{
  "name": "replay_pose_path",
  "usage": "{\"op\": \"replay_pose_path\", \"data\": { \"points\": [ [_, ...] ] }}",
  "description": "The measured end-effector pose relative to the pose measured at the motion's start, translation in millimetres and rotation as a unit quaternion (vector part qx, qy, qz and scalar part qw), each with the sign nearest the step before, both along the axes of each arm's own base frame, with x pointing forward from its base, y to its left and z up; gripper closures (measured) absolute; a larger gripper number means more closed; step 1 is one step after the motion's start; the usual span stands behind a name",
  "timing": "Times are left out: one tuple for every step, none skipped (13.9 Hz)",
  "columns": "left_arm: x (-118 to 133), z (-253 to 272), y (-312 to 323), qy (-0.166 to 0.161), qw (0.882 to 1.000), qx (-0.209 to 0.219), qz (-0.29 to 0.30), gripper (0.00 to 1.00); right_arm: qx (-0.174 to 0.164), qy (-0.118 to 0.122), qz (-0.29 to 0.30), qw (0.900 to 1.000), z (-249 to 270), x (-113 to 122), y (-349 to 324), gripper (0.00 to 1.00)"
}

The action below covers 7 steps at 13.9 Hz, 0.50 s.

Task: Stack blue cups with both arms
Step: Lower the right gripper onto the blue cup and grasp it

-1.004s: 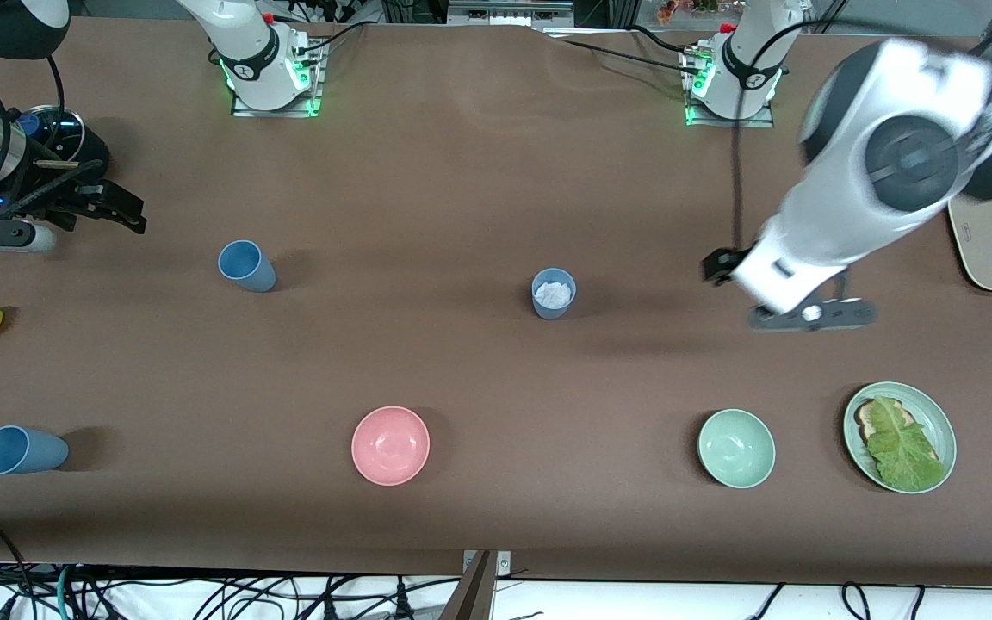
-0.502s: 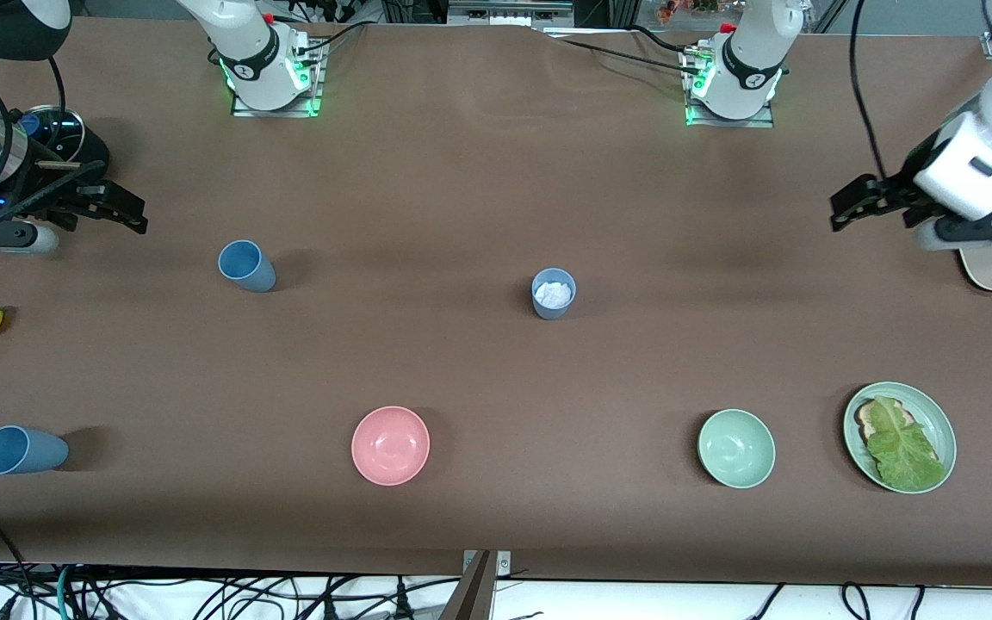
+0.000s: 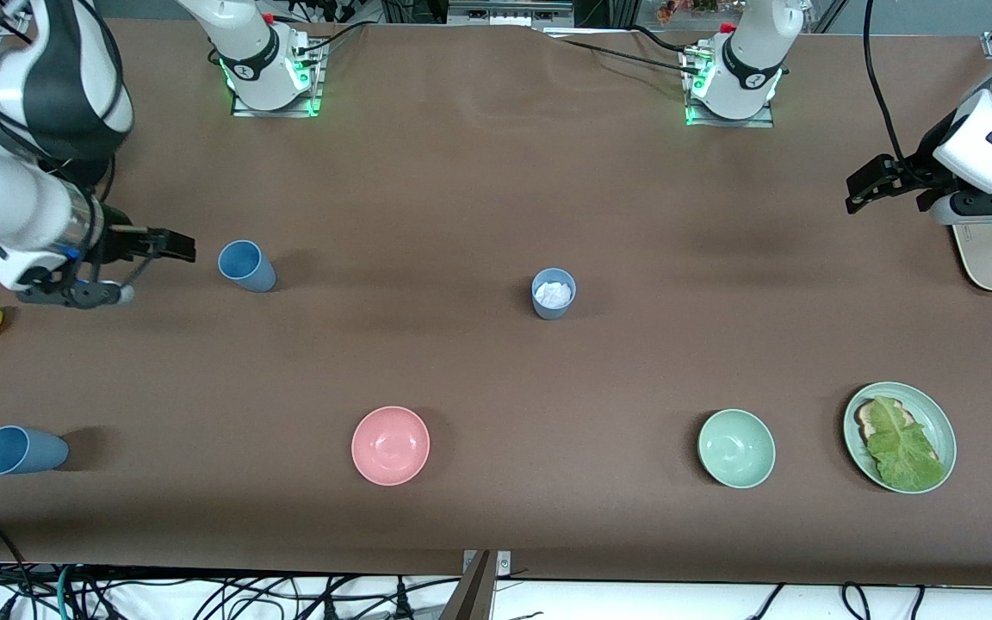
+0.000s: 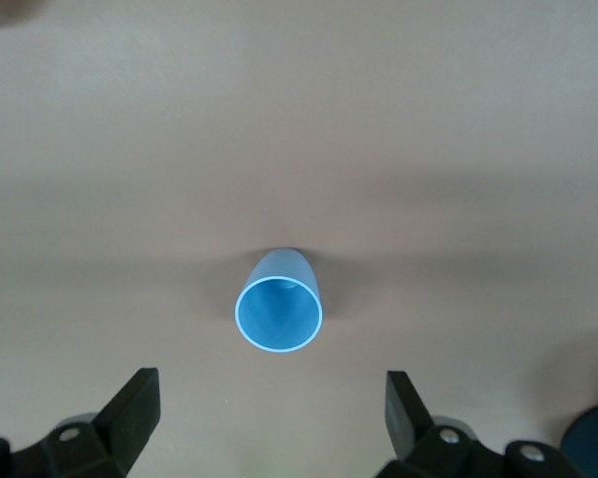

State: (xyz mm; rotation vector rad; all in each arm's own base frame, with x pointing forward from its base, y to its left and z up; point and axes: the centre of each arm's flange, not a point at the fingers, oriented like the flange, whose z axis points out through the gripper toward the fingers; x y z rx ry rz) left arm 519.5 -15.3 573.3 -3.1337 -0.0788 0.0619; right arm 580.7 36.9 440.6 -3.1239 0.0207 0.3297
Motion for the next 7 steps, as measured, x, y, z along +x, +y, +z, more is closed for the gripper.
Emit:
{"op": "replay_pose_path", "data": {
  "points": [
    [0.1, -0.1, 1.0, 0.0, 1.0, 0.0, -0.001, 0.0, 0.0, -0.001, 0.0, 1.0, -8.8, -3.5, 0.4, 0.0],
    [0.1, -0.1, 1.9, 0.0, 1.0, 0.0, -0.002, 0.0, -0.001, -0.01, 0.001, 1.0, -16.2, -9.2, 0.7, 0.0],
    [0.1, -0.1, 2.4, 0.0, 1.0, 0.0, -0.002, 0.0, -0.002, -0.021, 0.001, 1.0, -27.3, -19.3, 0.7, 0.0],
    [0.0, -0.2, 2.7, 0.0, 1.0, 0.0, -0.002, 0.0, -0.003, -0.028, 0.001, 1.0, -42.1, -33.5, 0.4, 0.0],
    [0.0, -0.2, 2.8, 0.001, 1.0, 0.0, -0.002, 0.0, -0.005, -0.031, 0.001, 1.0, -59.7, -50.1, -0.3, 0.0],
    [0.0, -0.2, 2.9, 0.001, 1.0, 0.0, -0.002, 0.0, -0.006, -0.033, 0.001, 0.999, -77.0, -66.0, -1.4, 0.0],
    [0.0, -0.2, 2.9, 0.001, 1.0, 0.0, -0.002, 0.0, -0.007, -0.032, 0.0, 0.999, -92.1, -79.9, -3.2, 0.0]
  ]
}}
